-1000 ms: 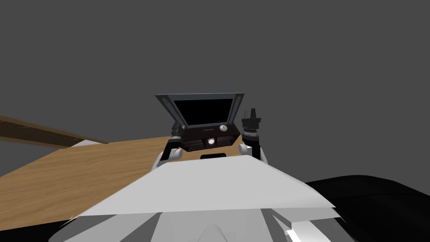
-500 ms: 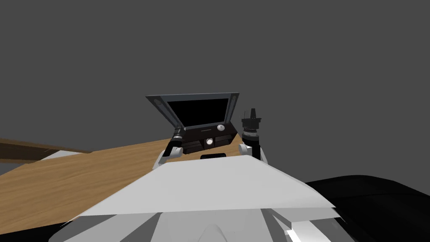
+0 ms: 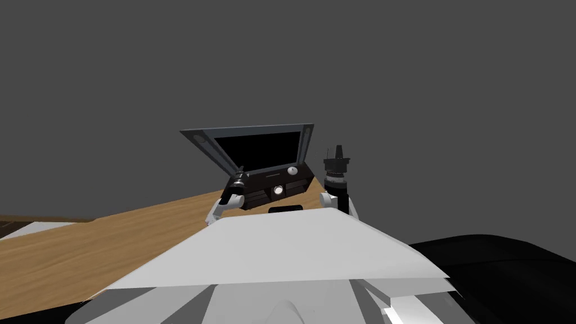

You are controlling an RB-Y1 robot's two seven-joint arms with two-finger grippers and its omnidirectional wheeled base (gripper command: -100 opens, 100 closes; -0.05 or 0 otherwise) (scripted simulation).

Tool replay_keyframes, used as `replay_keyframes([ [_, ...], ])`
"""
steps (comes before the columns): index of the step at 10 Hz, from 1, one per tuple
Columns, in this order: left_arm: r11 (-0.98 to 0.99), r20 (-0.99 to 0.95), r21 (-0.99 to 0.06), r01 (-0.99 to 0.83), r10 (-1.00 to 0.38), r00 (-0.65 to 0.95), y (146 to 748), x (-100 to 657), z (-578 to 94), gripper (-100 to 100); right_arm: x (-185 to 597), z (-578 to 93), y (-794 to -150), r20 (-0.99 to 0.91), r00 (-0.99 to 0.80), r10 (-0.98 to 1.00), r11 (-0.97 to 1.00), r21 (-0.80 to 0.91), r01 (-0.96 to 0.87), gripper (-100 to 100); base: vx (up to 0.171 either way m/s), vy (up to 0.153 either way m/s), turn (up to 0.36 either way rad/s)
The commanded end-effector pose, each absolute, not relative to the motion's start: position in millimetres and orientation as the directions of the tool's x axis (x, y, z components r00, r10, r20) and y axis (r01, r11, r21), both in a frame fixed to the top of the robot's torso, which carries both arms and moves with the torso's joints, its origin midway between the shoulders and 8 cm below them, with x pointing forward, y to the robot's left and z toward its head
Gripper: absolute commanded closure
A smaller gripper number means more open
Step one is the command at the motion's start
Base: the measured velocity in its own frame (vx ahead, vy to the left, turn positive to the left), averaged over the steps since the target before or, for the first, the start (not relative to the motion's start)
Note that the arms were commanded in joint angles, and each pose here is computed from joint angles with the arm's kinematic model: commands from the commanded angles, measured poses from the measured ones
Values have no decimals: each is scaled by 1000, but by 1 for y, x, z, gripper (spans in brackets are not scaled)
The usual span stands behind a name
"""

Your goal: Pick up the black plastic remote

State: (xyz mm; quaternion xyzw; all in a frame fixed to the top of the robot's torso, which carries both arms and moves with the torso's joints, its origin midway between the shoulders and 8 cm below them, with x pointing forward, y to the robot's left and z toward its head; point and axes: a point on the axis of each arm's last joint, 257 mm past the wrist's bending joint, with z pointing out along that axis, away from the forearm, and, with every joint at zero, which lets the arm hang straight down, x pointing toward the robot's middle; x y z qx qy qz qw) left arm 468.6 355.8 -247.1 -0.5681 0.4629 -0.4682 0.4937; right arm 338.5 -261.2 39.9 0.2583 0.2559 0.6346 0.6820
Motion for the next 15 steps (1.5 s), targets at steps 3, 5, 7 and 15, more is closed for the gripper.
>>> replay_keyframes([
  [3,-124,93,-975,-182,-981,170,375,481,-286,-100,339,40,-261,-21,64,998,61,677,-733,0,5,-11,-170],
  [5,-146,99,-959,-243,-976,194,386,483,-308,-100,339,40,-261,-21,64,998,61,677,-733,0,6,-11,-158],
  [7,-169,105,-939,-300,-970,219,397,484,-328,-100,339,40,-261,-21,64,998,61,677,-733,0,8,-9,-149],
  [15,-284,112,-807,-518,-935,338,437,473,-403,-100,339,40,-261,-21,64,998,61,677,-733,0,10,-10,-173],
])
